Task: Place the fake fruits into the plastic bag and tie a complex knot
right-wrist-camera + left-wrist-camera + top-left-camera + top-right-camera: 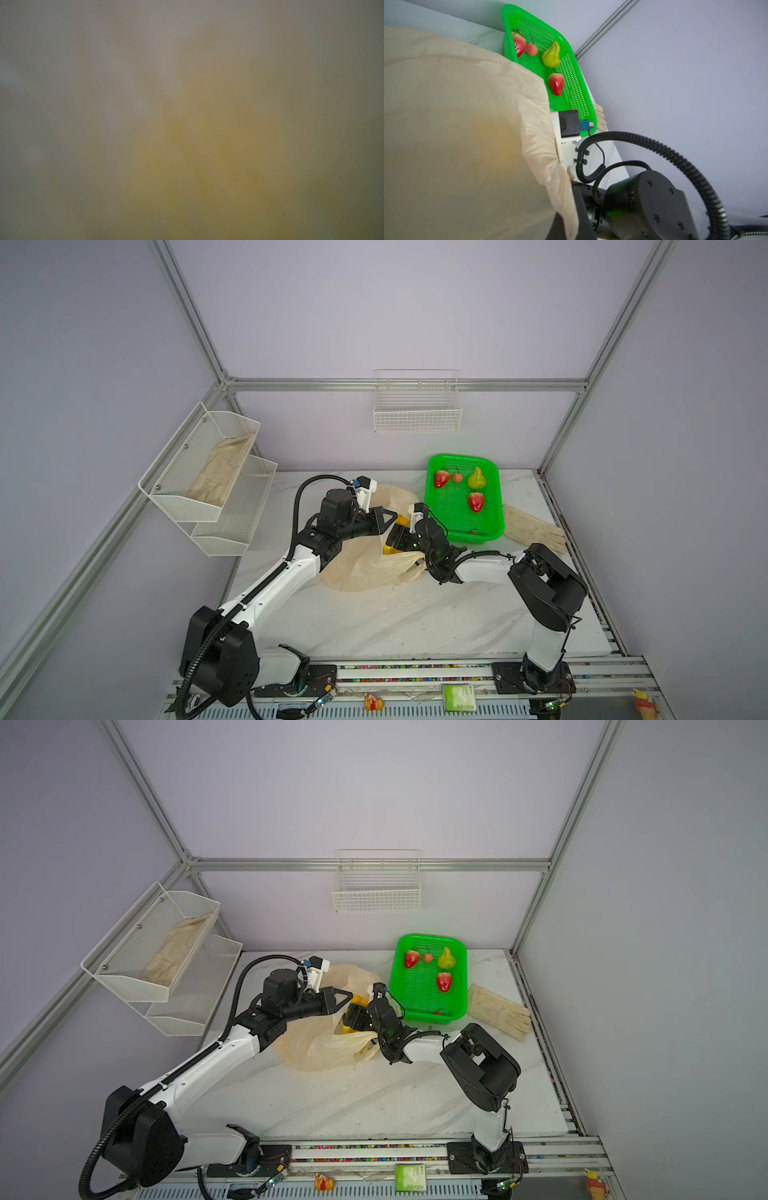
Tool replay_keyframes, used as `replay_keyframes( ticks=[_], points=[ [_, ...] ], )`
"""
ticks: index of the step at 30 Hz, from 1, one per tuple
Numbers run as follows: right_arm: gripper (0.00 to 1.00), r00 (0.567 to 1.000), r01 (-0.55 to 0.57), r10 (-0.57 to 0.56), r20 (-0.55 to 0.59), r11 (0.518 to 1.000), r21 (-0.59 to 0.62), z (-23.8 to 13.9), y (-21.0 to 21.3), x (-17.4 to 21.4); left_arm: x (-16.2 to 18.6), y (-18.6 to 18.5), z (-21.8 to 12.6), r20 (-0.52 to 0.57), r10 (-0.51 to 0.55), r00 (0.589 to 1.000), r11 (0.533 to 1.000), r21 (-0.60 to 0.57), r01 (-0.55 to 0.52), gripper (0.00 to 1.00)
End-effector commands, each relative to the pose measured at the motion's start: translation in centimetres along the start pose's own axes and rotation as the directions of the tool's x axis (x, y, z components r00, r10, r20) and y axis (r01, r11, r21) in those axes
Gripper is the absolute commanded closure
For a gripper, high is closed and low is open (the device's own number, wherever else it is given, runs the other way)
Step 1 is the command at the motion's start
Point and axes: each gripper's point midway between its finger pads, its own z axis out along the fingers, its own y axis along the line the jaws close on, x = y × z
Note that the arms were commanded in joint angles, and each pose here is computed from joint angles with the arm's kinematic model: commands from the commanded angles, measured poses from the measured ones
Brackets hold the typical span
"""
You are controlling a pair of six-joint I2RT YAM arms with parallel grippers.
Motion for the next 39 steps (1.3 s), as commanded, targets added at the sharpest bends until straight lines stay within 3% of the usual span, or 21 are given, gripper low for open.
replay_keyframes(
  ticks=[1, 8, 13, 17, 23, 30, 37, 39],
  points=[
    [0.40, 0.997, -0.057, 0.058, 0.058, 0.998, -0.016, 0.3, 0.3, -0.8, -1.3, -0.5, 0.3, 0.058, -0.040, 0.998, 0.999, 0.030, 0.038, 1.00],
    [0.34, 0.992, -0.081, 0.081, 0.094, 0.997, -0.007, -0.7, -1.0, -2.0, -0.7, 0.6, 0.7, 0.056, -0.082, 0.995, 0.997, 0.005, 0.081, 1.00],
    [0.36, 0.992, -0.110, 0.118, 0.037, 0.979, -0.172, -0.4, 1.5, -1.8, 0.4, 1.7, 1.1, 0.047, -0.117, 0.992, 0.993, 0.002, 0.117, 1.00],
    [0.35, 0.974, -0.215, 0.225, 0.026, 0.955, -0.203, -0.4, 1.0, -1.4, 0.6, 1.4, 1.3, 0.059, -0.163, 0.985, 0.986, 0.056, 0.159, 1.00],
    [0.34, 0.948, -0.305, 0.314, 0.050, 0.943, -0.133, 0.4, -1.2, -1.1, 0.5, 1.0, 1.3, 0.069, -0.164, 0.984, 0.985, 0.062, 0.160, 1.00],
    [0.25, 0.972, -0.236, 0.234, -0.037, 0.956, -0.172, 3.4, 1.5, 0.5, 0.1, 0.2, 2.1, 0.073, -0.180, 0.981, 0.981, 0.091, 0.173, 1.00],
    [0.03, 0.990, -0.136, 0.139, -0.012, 0.940, -0.312, 1.4, 4.1, -0.2, -0.6, 0.1, 1.9, 0.102, -0.201, 0.974, 0.976, 0.109, 0.190, 1.00],
    [0.03, 0.992, -0.121, 0.123, -0.013, 0.937, -0.328, 0.9, 4.5, -0.2, -0.7, 0.4, 1.7, 0.107, -0.203, 0.973, 0.976, 0.101, 0.193, 1.00]
  ],
)
